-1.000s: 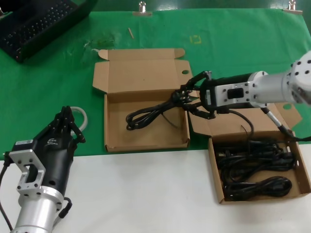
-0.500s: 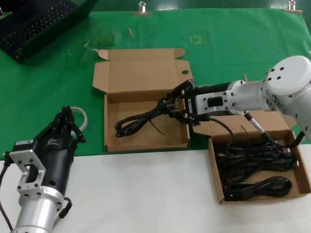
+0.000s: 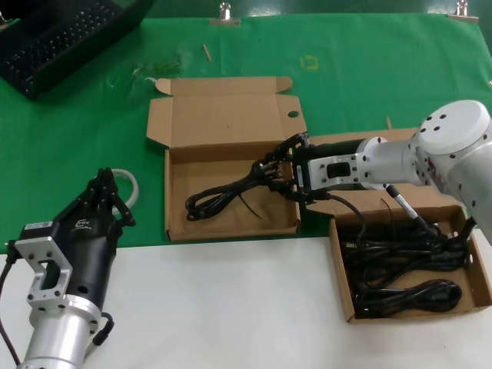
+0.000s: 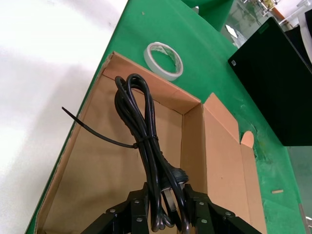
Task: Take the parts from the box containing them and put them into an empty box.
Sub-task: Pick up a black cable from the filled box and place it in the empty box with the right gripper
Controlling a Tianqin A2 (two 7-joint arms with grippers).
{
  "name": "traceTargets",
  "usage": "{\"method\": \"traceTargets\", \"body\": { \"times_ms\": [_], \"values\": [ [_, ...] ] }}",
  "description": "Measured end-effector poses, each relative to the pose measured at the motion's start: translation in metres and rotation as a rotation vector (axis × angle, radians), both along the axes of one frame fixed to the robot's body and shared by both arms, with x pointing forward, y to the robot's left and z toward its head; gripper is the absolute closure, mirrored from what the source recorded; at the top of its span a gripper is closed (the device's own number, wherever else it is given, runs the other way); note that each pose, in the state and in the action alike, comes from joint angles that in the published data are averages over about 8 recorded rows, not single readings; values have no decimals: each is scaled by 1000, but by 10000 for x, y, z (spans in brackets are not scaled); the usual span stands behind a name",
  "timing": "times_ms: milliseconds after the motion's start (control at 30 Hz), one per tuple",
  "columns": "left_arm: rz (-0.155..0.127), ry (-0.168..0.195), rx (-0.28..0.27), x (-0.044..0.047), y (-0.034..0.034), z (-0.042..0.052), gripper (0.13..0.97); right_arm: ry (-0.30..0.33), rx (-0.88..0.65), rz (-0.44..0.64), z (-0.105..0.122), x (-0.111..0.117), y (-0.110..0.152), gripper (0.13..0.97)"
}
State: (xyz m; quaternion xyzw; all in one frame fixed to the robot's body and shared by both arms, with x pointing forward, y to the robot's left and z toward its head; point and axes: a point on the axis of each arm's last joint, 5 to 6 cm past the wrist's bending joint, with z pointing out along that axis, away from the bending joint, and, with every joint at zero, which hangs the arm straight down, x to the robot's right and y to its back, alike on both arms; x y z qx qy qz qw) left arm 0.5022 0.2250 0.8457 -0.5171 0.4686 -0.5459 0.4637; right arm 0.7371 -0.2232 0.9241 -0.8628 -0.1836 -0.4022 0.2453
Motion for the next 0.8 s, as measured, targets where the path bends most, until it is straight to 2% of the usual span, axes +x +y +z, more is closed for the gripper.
{"method": "traceTargets", "body": {
  "times_ms": [800],
  "values": [
    [0, 0, 0, 0, 0, 0, 941, -79, 6, -67, -166, 55, 71, 814]
  ]
}}
